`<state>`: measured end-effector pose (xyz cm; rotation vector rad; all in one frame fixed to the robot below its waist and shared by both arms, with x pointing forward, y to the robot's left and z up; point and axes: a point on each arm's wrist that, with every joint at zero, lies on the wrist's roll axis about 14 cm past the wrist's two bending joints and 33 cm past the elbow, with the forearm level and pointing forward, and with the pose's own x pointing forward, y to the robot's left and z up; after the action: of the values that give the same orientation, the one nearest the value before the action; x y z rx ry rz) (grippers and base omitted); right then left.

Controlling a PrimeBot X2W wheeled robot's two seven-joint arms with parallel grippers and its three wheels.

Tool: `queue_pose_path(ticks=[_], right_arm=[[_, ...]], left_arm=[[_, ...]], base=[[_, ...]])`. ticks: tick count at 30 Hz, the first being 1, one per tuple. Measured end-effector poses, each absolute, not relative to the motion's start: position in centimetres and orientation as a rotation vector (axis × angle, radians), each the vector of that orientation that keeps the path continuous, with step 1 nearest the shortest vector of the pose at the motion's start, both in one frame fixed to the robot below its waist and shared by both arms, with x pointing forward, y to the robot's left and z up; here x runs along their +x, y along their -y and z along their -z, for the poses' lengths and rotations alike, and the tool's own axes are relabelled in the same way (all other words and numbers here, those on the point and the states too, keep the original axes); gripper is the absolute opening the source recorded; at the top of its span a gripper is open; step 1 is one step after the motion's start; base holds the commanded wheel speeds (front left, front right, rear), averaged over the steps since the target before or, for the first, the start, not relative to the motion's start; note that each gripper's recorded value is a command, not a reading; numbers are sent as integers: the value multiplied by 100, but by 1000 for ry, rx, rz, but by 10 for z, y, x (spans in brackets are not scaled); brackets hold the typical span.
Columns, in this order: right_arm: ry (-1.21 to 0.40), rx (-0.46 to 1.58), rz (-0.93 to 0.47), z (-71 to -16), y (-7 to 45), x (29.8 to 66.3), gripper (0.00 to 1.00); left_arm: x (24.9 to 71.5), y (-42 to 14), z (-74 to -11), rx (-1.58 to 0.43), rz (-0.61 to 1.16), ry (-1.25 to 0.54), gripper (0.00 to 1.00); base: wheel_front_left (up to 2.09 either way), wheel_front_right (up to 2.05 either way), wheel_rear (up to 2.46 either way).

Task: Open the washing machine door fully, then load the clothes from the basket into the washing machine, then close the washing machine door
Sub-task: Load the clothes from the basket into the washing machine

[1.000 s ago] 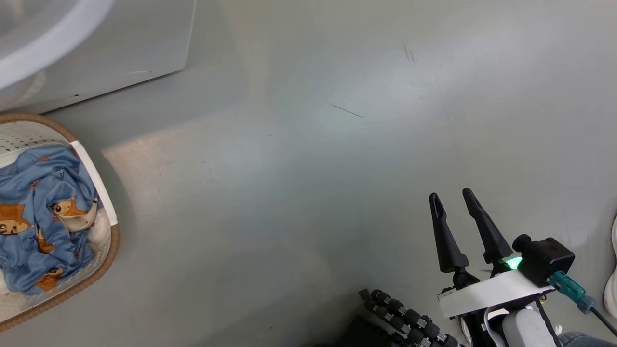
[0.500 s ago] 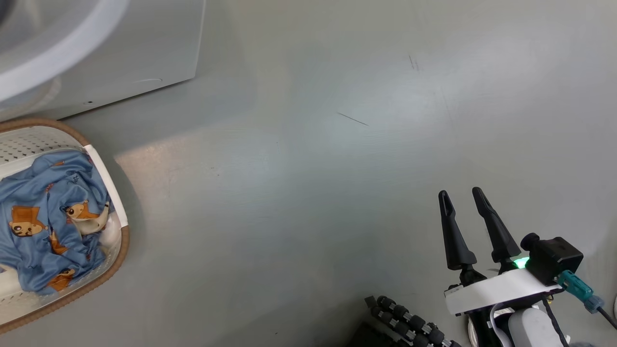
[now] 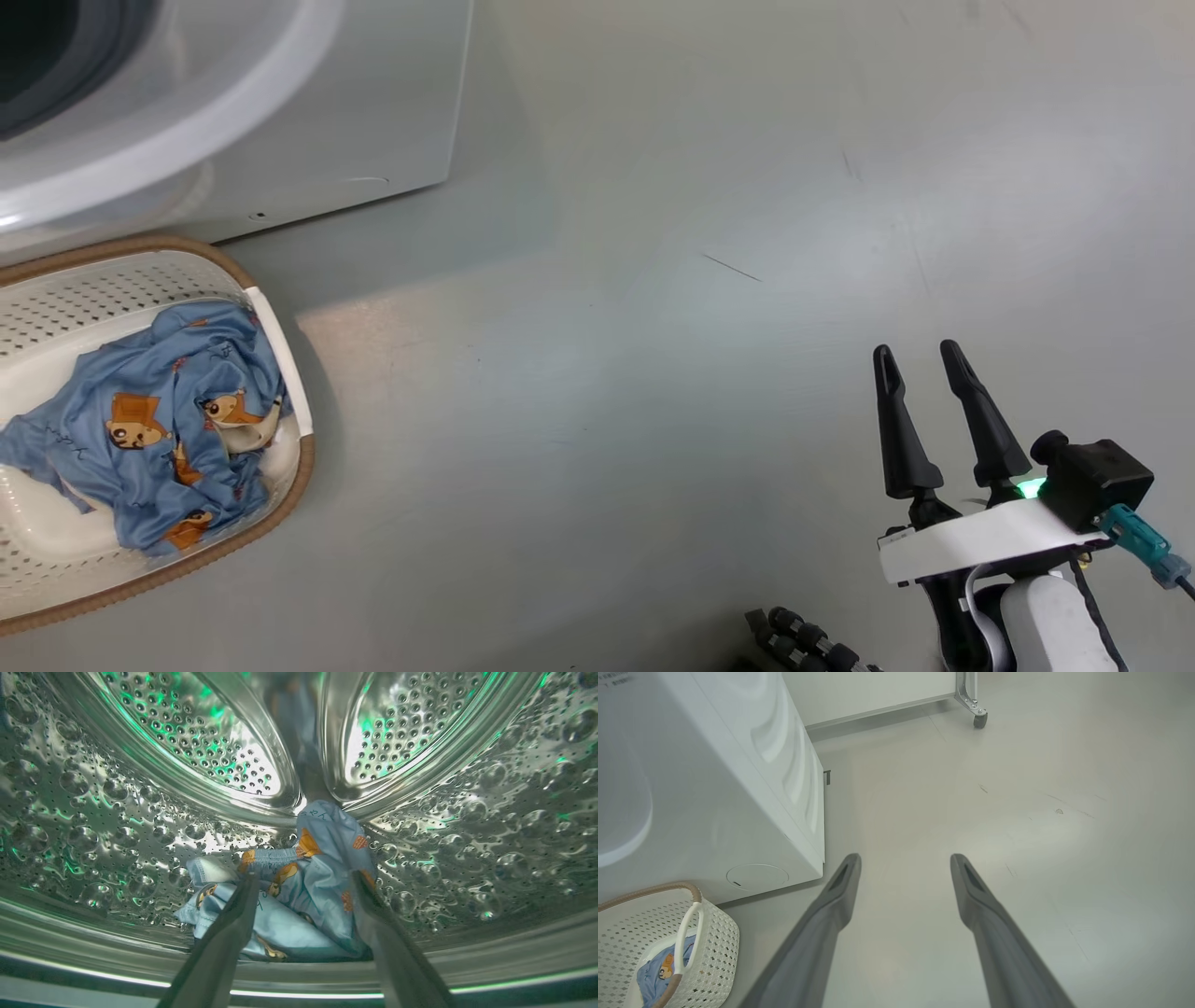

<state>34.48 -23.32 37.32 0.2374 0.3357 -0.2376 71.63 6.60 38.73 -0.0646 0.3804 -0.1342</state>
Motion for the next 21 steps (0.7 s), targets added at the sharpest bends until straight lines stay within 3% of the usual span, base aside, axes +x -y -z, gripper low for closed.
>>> queue_pose_path(ticks=[21], right_arm=[[-210,245,115,-407,209,368,100]], left_arm=[[638,-59,-430,-177,164,-325,100]], base=[[0,0,0]])
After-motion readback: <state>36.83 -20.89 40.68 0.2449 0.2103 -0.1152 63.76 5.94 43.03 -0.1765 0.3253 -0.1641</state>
